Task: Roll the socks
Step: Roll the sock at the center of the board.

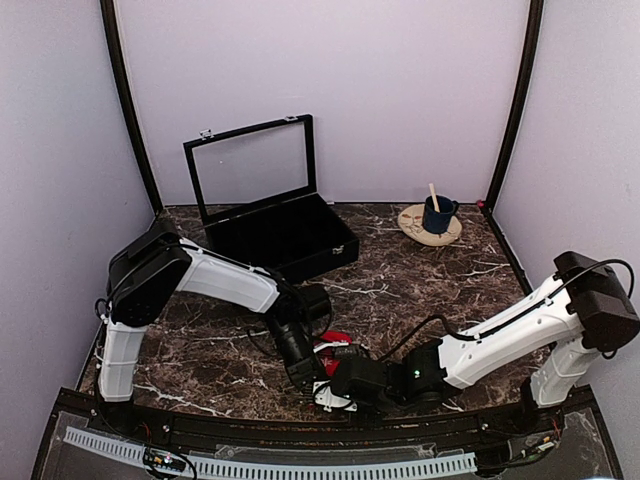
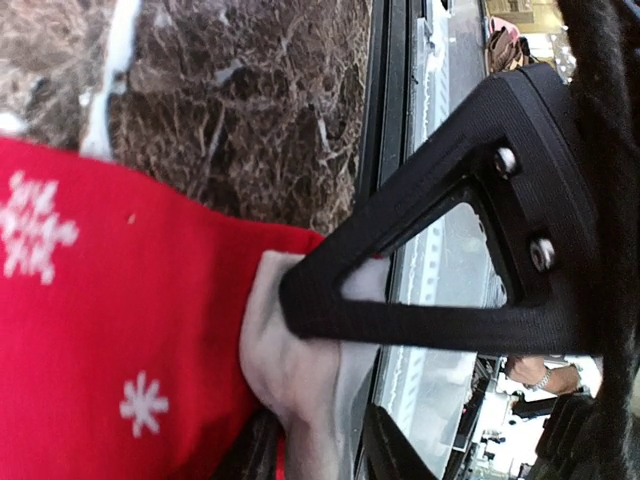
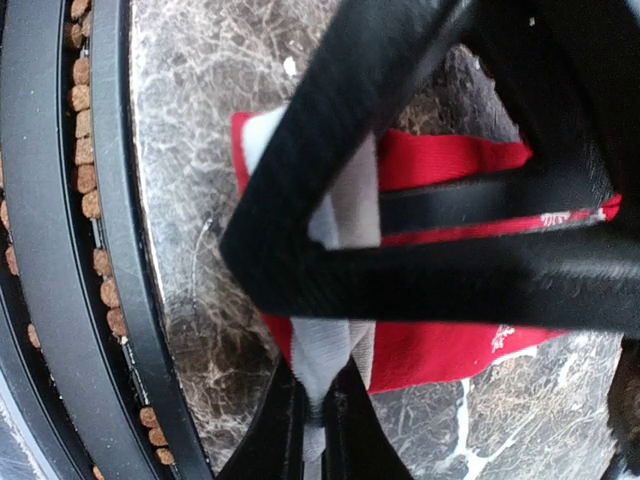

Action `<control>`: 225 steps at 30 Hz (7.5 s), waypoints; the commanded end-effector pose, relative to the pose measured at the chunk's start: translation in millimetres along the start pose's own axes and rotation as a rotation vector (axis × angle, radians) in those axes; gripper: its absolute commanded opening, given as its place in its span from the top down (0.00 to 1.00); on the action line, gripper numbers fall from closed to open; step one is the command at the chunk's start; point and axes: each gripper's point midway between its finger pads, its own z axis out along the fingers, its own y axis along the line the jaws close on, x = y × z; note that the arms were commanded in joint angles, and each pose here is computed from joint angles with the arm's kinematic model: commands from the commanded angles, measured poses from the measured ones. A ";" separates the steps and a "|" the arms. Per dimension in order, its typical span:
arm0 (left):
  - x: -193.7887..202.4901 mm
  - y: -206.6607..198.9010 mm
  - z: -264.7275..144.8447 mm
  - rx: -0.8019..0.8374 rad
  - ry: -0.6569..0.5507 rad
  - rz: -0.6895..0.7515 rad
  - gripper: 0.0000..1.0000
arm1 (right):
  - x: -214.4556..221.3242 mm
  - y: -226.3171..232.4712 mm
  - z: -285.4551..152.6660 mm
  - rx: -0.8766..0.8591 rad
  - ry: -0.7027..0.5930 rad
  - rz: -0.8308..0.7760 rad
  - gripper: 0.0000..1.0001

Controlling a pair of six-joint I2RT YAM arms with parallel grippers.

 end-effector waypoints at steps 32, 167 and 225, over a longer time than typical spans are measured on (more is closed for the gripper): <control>11.0 29.5 -65.1 -0.435 -0.380 -0.041 0.65 | -1.3 -5.5 -4.5 -0.222 0.012 0.238 1.00; -37.7 11.9 19.3 -0.105 0.054 0.147 1.00 | 76.8 -75.6 -104.3 0.186 -0.099 0.925 0.61; -39.2 -1.3 18.3 0.079 0.040 0.061 1.00 | 40.6 -13.2 -17.6 0.121 0.093 0.156 0.53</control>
